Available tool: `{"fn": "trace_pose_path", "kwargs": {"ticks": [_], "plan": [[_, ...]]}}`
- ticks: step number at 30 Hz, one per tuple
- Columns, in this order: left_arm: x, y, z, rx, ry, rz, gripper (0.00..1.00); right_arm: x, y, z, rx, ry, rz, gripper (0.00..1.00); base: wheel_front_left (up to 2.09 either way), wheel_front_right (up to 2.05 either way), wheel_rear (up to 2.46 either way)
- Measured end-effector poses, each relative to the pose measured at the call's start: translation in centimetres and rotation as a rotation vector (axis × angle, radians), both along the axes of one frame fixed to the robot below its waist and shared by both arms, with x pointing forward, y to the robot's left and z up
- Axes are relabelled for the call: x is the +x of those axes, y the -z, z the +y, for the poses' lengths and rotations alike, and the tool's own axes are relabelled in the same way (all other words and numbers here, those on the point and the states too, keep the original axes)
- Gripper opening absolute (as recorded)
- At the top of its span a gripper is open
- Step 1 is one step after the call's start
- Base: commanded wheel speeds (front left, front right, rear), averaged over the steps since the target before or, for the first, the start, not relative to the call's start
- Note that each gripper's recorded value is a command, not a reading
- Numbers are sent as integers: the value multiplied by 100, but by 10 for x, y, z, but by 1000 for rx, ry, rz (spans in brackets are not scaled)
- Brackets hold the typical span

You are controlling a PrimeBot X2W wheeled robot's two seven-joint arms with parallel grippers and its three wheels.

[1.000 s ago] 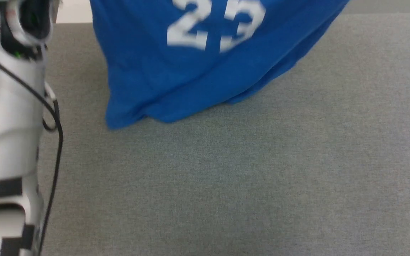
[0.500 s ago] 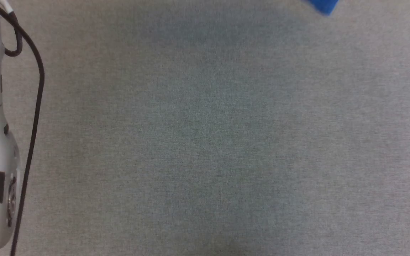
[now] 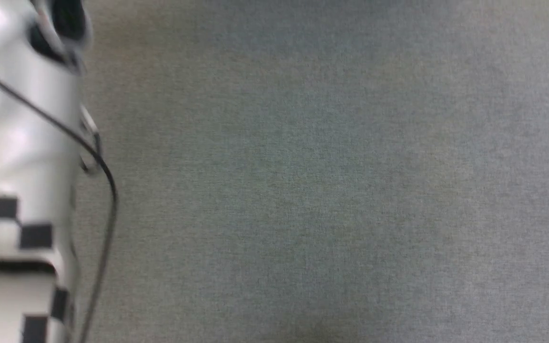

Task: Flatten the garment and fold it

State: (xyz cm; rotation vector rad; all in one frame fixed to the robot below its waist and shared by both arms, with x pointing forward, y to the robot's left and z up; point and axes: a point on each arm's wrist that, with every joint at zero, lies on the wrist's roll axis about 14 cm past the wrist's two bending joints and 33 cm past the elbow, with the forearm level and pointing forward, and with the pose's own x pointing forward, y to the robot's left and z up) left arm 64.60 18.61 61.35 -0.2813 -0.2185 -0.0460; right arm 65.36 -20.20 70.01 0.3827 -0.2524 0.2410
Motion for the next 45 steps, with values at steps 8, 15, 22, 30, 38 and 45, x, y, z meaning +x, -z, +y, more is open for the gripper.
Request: {"fn": "trace_pose_path", "kwargs": {"ticks": [8, 15, 22, 30, 38, 45], "plan": [[-91, 91, -10, -150, 20, 174, 0, -76, 103, 7, 4, -97, 244, 0, 0, 0, 0], [-181, 148, -15, -261, -18, 357, 0, -175, 202, -8, -58, -91, 560, 0, 0, 0, 0], [-256, 185, -1, -328, -120, 520, 0, -263, 261, -33, -151, -7, 788, 0, 0, 0, 0], [-326, 220, 14, -212, -161, 745, 0, -335, 280, -53, -243, 52, 947, 0, 0, 0, 0], [-332, 215, 10, -83, -128, 770, 0, -345, 288, -26, -486, -76, 1047, 0, 0, 0, 0], [-326, 214, 2, -90, -110, 761, 0, -350, 325, 2, -567, -189, 1174, 27, 0, 0, 0]]}}
